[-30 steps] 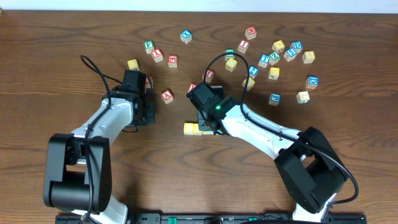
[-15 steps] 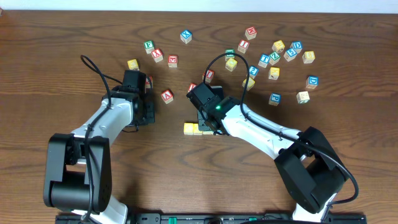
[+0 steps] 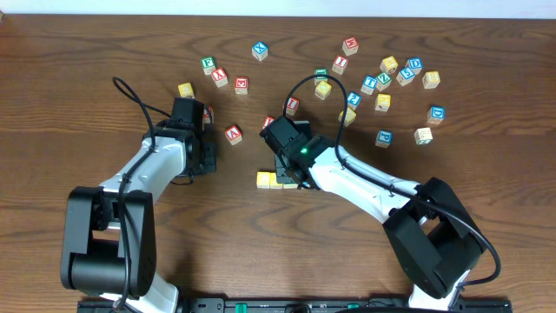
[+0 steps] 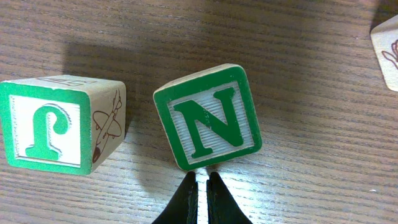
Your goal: Spell out CORL
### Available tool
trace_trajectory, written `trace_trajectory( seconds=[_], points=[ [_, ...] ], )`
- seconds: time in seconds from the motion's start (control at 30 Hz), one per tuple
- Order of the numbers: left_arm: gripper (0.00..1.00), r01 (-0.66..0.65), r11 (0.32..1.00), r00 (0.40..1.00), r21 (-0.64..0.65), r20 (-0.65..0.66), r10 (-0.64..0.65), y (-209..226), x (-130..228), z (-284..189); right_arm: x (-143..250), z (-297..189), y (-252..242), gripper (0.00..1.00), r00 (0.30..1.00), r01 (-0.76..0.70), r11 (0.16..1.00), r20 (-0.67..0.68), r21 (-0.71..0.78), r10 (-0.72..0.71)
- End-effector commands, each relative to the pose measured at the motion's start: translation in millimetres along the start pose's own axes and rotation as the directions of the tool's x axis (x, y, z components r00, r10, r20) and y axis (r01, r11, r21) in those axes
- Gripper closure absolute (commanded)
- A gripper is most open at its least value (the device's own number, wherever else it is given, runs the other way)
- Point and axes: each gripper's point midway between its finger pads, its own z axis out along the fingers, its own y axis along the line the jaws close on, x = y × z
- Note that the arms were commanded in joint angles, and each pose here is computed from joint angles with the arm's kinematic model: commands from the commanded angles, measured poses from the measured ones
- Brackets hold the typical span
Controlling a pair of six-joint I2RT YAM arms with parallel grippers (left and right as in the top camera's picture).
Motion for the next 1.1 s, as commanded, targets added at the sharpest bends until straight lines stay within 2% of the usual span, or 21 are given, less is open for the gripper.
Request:
trace_trajectory(
  seconds=[0.0, 1.07],
  points=[
    [0.92, -0.01, 1.0, 1.0, 0.01, 0.004, 0.01, -1.1, -3.7, -1.2, 3.3, 1.9, 0.2, 0.7, 1.0, 0.006, 1.0, -0.001, 0.012, -0.006],
    [0.93, -0.01, 1.0, 1.0, 0.01, 0.004, 0.01, -1.0, -3.6, -1.2, 5.4, 1.2, 1.8, 0.7, 1.0, 0.018, 1.0, 0.003, 0.021, -0.018]
  ],
)
